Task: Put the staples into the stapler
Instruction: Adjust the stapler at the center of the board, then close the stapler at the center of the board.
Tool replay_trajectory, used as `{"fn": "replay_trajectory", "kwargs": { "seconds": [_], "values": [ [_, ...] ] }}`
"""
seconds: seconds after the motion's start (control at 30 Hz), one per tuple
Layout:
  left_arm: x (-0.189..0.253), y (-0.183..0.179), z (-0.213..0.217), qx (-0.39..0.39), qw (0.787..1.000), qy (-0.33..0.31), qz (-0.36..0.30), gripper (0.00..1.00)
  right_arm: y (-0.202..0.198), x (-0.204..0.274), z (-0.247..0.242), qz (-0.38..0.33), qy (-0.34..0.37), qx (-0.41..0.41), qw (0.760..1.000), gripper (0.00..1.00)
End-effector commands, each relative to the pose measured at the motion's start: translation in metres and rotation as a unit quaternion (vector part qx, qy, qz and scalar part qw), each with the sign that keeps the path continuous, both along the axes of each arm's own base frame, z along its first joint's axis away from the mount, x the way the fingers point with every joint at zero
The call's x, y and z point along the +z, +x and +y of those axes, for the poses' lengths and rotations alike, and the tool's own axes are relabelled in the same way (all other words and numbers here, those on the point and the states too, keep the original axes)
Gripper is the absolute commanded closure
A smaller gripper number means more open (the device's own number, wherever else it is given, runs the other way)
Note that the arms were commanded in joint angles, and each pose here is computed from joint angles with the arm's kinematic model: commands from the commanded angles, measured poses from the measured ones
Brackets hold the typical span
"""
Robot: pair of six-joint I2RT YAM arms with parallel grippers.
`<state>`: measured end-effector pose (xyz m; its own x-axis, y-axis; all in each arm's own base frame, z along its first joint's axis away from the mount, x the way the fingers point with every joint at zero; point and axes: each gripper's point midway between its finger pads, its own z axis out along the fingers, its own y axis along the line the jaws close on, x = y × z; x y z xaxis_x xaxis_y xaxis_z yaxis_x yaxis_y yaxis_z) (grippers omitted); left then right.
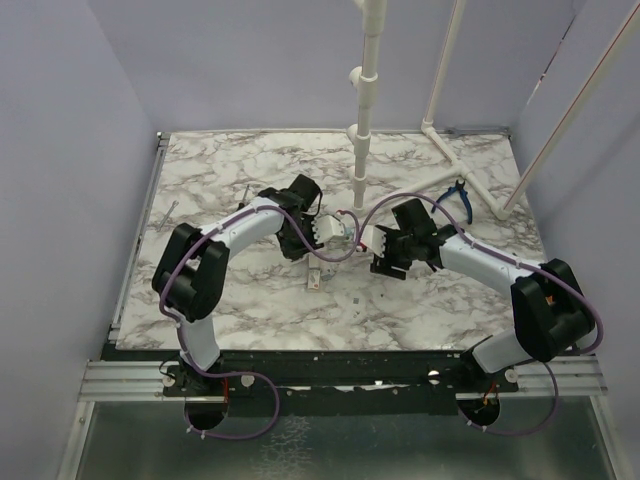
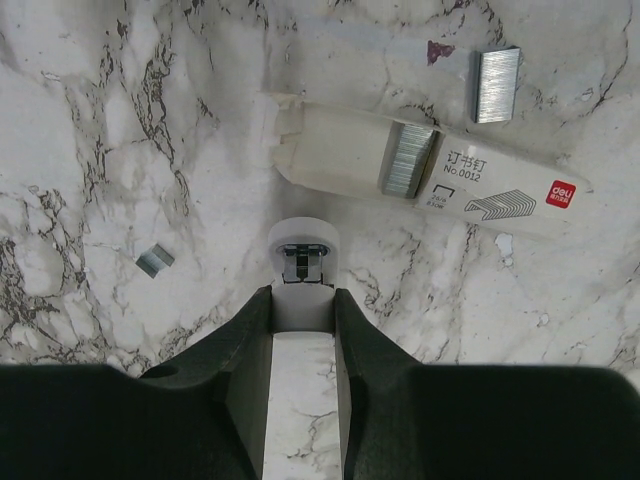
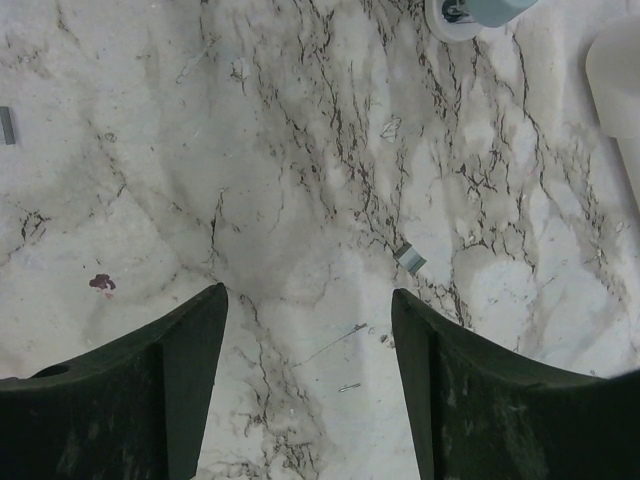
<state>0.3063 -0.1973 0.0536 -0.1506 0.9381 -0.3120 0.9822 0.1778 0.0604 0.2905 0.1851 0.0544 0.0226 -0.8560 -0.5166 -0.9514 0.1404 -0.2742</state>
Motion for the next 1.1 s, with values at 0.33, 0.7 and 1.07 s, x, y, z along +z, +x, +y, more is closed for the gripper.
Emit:
{"fn": "replay_trajectory", "kwargs": {
  "seconds": [0.33,0.7,1.07],
  "values": [
    [0.012,-0.002,-0.01,0.002,1.0,-0.009,-0.004,0.41,-0.004,-0.012,-0.007,0.014,-0.022,-0.004,1.0,0.3],
    [0.019,0.003,0.017,0.047,0.992,-0.116,0.021,0.15,-0.004,-0.012,-0.007,0.014,-0.023,-0.005,1.0,0.3],
    [0.013,-0.004,0.013,0.034,0.974,-0.222,-0.012,0.2,-0.003,-0.017,-0.007,0.018,-0.027,-0.007,0.999,0.31]
  ]
}}
